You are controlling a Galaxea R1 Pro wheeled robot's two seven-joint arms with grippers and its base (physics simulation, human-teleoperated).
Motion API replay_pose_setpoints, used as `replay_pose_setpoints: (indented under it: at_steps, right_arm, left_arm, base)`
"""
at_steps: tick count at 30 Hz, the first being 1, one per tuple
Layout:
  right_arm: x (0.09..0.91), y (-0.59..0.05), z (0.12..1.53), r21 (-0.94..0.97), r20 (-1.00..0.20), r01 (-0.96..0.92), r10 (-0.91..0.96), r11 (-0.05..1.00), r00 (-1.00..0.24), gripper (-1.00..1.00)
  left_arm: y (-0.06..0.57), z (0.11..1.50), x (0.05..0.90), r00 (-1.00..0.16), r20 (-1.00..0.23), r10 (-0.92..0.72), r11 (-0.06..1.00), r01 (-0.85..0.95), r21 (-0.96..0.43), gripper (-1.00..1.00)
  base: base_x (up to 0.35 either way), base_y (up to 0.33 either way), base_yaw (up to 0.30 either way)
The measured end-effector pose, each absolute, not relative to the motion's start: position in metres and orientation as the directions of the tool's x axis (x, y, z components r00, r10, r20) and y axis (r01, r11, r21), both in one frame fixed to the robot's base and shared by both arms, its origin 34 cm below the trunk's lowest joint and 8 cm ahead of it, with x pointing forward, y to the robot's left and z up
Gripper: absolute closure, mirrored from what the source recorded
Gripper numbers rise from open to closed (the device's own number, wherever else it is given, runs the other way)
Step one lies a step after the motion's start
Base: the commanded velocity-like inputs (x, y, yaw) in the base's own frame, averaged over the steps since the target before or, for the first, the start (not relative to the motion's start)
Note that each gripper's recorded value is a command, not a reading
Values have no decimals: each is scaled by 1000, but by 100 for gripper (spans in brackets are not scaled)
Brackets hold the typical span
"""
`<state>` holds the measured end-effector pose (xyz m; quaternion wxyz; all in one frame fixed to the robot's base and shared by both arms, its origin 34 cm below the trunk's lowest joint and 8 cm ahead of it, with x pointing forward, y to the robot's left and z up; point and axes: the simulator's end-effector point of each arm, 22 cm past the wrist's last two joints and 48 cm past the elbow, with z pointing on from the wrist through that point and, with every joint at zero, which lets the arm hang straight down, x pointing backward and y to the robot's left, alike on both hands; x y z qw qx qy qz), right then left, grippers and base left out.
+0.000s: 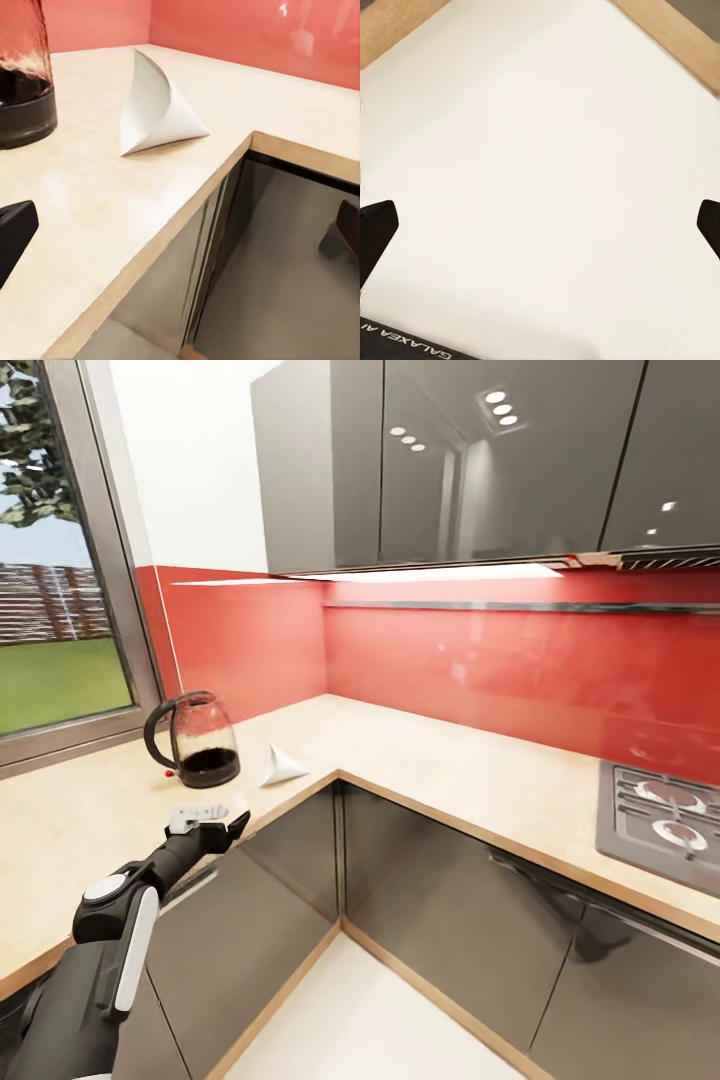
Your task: Set up a coffee station on the kitchen countertop: keep the coffee maker on the countertop, move the bottle of coffee from the kitchen shelf to the counter next to the coffee maker, place a paper coffee filter on top of the coffee maker, put the saucer next to the coffee maker with the coffee cup on the saucer, and place the electric kettle next to the coffee maker.
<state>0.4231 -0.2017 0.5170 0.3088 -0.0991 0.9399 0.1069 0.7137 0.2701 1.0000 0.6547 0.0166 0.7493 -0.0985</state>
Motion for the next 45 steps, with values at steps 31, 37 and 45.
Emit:
replay_pose_setpoints:
  at_steps: [31,37,45]
  right_arm:
    - [423,-202,517,140,-601,-252,-120,957,-790,-100]
    - [423,-202,517,140,-601,-252,-120,957,-790,-100]
    - [423,-202,517,140,-602,-253,-121,957,-790,-100]
  left_arm:
    - [273,1000,714,-141,-985,-97,981,151,-119,-100]
    - [273,1000,714,-141,-985,-97,981,151,-118,-100]
    - [273,1000,714,-141,-985,-97,981,151,-119,-100]
  base:
    - [42,22,-71]
    - [0,0,-146]
    - [92,0,-48]
